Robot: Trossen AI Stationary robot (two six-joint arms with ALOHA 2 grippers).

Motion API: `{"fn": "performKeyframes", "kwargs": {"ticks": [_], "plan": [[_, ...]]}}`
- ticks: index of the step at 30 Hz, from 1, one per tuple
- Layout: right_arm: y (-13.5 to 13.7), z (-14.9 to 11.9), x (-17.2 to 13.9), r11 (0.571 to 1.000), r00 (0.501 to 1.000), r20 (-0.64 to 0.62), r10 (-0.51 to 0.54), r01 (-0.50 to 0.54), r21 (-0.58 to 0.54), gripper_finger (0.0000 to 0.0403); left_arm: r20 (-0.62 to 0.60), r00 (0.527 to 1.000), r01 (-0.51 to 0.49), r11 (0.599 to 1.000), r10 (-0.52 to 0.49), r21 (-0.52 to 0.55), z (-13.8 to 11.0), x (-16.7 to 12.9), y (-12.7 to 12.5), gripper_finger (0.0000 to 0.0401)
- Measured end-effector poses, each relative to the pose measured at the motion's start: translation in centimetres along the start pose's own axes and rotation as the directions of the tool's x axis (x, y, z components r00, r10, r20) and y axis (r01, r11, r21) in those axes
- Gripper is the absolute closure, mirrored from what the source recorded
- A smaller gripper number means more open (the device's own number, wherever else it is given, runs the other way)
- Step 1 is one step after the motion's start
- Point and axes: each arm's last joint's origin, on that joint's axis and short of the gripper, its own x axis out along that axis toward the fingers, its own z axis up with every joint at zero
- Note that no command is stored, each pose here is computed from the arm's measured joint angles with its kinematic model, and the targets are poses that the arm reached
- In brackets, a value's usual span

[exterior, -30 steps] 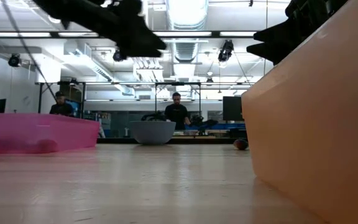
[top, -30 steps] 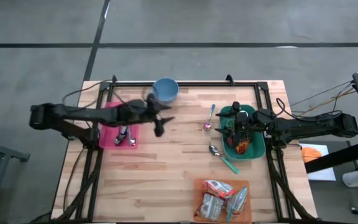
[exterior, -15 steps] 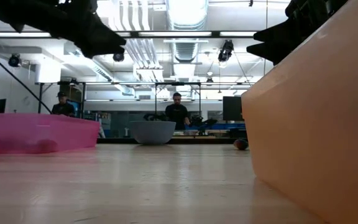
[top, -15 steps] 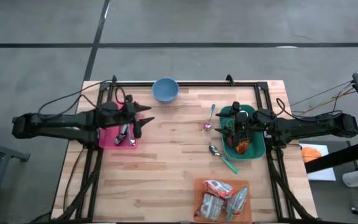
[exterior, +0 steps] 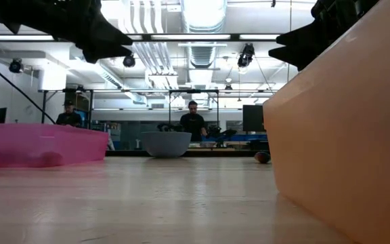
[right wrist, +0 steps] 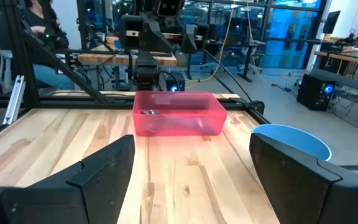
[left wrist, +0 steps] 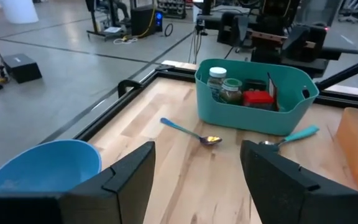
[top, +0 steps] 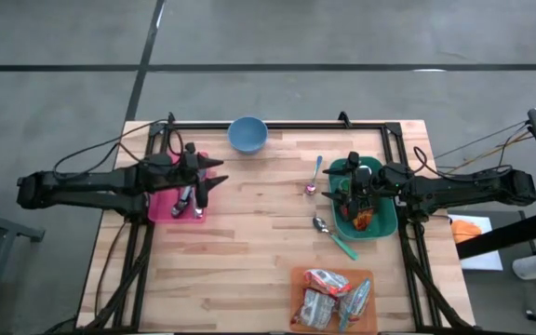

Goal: Pick & Place Food Item
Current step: Put the purple spoon into the pink bin

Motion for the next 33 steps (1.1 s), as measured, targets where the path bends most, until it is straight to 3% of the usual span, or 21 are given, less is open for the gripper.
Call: {"fn": "performKeyframes", "kwargs": {"ticks": [10, 13, 20, 25, 30, 33], "plan": [[0.0, 0.0, 0.0, 1.000, 1.000, 0.002, 0.000, 0.000, 0.000, 0.0087, -0.077, 0.997, -0.004, 1.000, 0.005, 0.014, -0.8, 0.0, 0.1, 0.0163], [0.0, 0.0, 0.0, 1.000, 1.000, 0.001, 0.000, 0.000, 0.000, 0.0087, -0.068, 0.998, -0.007, 0.999, 0.005, -0.042, -0.7, 0.0, 0.0, 0.0163], [0.0, 0.0, 0.0, 1.000, 1.000, 0.002, 0.000, 0.000, 0.005, 0.0087, -0.065, 0.998, -0.008, 0.999, 0.004, -0.049, -0.6, 0.0, 0.0, 0.0163], [0.0, 0.1, 0.0, 0.996, 1.000, 0.015, 0.000, -0.001, 0.093, 0.0087, -0.066, 0.998, -0.008, 0.999, 0.004, -0.049, -0.7, 0.0, 0.0, 0.0163], [0.0, 0.9, 0.1, 0.941, 0.998, 0.064, -0.002, -0.020, 0.338, 0.0087, -0.089, 0.996, -0.010, 0.999, 0.006, -0.045, -0.9, -0.1, 0.1, 0.0163], [-0.1, 1.4, 0.3, 0.942, 1.000, 0.026, -0.001, -0.008, 0.337, 0.0087, -0.097, 0.995, -0.011, 0.999, 0.007, -0.044, -0.9, -0.1, 0.1, 0.0163]]}}
